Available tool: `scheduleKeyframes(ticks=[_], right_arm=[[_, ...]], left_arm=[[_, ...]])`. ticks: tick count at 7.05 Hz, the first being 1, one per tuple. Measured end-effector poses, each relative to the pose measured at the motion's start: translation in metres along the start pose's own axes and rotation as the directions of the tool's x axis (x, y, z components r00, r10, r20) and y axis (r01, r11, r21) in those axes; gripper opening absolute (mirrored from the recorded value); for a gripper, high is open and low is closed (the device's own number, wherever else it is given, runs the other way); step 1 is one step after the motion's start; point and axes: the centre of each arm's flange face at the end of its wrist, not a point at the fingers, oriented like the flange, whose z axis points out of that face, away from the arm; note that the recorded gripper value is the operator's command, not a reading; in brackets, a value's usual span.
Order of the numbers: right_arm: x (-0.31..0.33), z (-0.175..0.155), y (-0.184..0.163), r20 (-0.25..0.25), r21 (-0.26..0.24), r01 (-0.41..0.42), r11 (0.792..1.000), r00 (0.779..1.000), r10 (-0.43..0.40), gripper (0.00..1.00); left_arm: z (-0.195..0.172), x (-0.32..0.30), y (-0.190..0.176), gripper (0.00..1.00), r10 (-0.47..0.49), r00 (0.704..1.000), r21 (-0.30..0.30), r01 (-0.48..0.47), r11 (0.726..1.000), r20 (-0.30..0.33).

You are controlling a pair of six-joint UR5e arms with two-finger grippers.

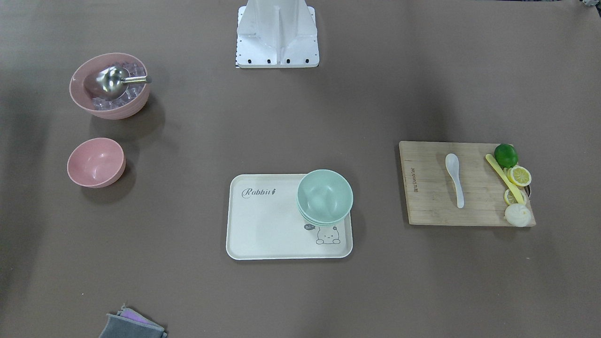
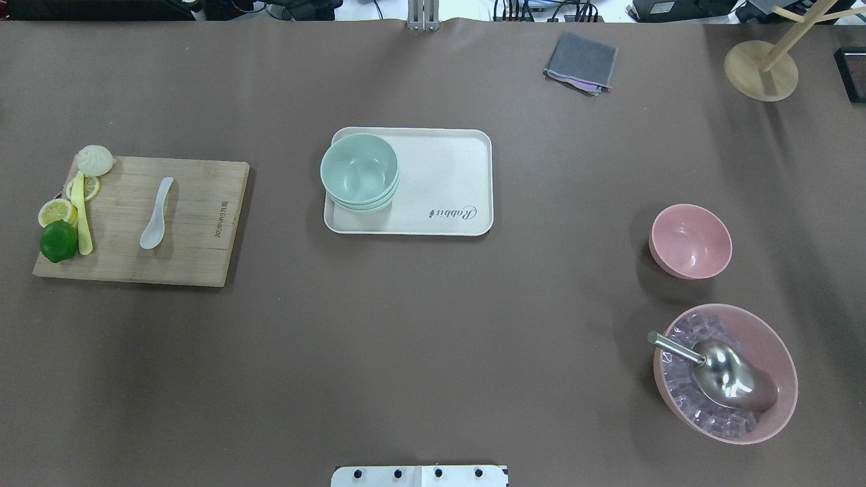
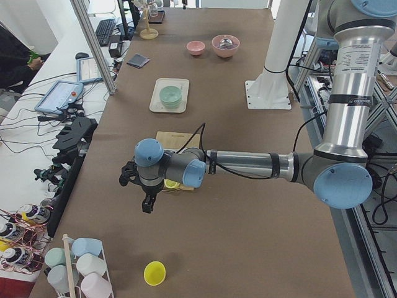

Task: Stack pink bowl on green and place spoon

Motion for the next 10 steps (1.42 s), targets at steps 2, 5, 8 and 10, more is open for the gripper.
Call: scheduleKeyframes(ticks=[2, 5, 8, 10], right_arm=[[0.001, 0.000, 0.002, 0.000, 0.001, 0.003, 1.000, 1.000, -0.003, 1.00], [-0.006, -0.001, 0.004, 0.002, 0.005, 0.011, 1.000, 1.000, -0.011, 1.00], [-0.080, 0.026, 0.018, 0.007, -0.042, -0.008, 0.999, 1.000, 0.009, 1.00], [-0.124, 0.059, 0.037, 0.015, -0.073, -0.018, 0.997, 1.000, 0.019, 1.00]], left_arm=[[-0.015, 0.028, -0.022, 0.99, -0.034, 0.999, 0.034, 0.034, 0.999, -0.014], [0.001, 0.180, -0.081, 0.99, -0.127, 0.987, 0.015, 0.129, 0.991, -0.093], [0.039, 0.334, -0.084, 0.99, -0.210, 0.973, -0.009, 0.210, 0.978, -0.095], [0.041, 0.362, -0.086, 0.99, -0.214, 0.971, -0.007, 0.215, 0.977, -0.105]])
